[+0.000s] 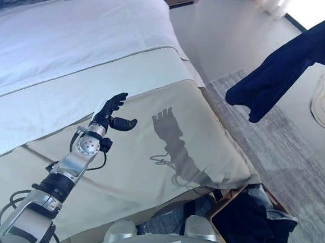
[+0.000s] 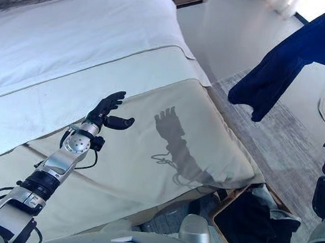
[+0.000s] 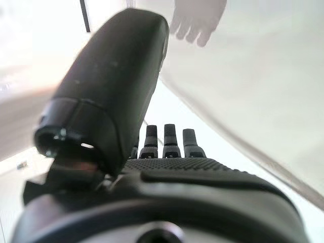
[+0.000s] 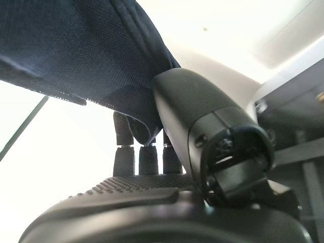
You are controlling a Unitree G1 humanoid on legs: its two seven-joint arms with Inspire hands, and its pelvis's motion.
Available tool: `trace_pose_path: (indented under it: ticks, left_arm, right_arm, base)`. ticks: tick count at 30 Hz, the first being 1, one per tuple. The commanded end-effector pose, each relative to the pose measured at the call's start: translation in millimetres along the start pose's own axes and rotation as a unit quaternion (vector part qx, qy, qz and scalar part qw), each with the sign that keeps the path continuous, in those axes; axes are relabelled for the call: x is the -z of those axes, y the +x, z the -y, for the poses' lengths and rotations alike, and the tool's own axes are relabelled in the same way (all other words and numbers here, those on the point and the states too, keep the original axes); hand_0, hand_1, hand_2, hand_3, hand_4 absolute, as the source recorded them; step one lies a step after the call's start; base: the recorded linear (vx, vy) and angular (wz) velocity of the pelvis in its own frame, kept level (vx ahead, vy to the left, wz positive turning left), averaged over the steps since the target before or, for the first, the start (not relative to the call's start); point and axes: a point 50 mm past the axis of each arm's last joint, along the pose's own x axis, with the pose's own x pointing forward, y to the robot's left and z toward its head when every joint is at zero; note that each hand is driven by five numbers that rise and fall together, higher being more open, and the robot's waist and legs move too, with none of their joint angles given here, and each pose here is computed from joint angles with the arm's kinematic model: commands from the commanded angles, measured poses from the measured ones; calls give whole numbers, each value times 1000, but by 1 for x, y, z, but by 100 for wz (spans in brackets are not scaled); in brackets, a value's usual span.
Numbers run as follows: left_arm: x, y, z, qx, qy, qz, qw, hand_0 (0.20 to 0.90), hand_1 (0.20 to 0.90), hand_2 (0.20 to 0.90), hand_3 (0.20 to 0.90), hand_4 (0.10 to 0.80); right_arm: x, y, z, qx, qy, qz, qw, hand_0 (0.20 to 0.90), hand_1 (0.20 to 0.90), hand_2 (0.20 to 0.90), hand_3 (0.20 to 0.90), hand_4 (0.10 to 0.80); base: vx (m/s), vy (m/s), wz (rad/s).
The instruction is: Pick up the clothes from the bed and place them into the basket
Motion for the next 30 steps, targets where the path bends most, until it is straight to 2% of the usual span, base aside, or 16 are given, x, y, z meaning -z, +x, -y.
trace_pose_path:
  ticks: [1,7,15,22,30]
  left_arm:
    - [-4,1,3,-2,12,44,999,900,900,900,900,800]
    - [-7,2,-2,-9,7,52,999,900,900,900,900,800]
    - [-8,2,1,12,22,49,998,900,900,900,900,800]
    - [-6,3,6,34,31,36,998,900,900,900,900,800]
    - [-3,0,7,38,37,24,998,900,900,900,900,800]
  right_arm:
    - [-34,1,30,23,-54,107,993,300,300,300,200,100]
    - [2,-12,45,27,-47,65,996,300,300,300,200,100]
    - [63,-43,39,-12,-33,-27,999,300,300,300,200,100]
    - [114,-73,42,-58,-73,-108,990,300,300,300,200,100]
    - [148,-98,42,-95,-90,-177,976,300,300,300,200,100]
  base:
    - [8,-13,-29]
    - [-22,-18,-22]
    - [-40,-24,-26]
    - [-27,-30,-19]
    - [-15,-38,-10]
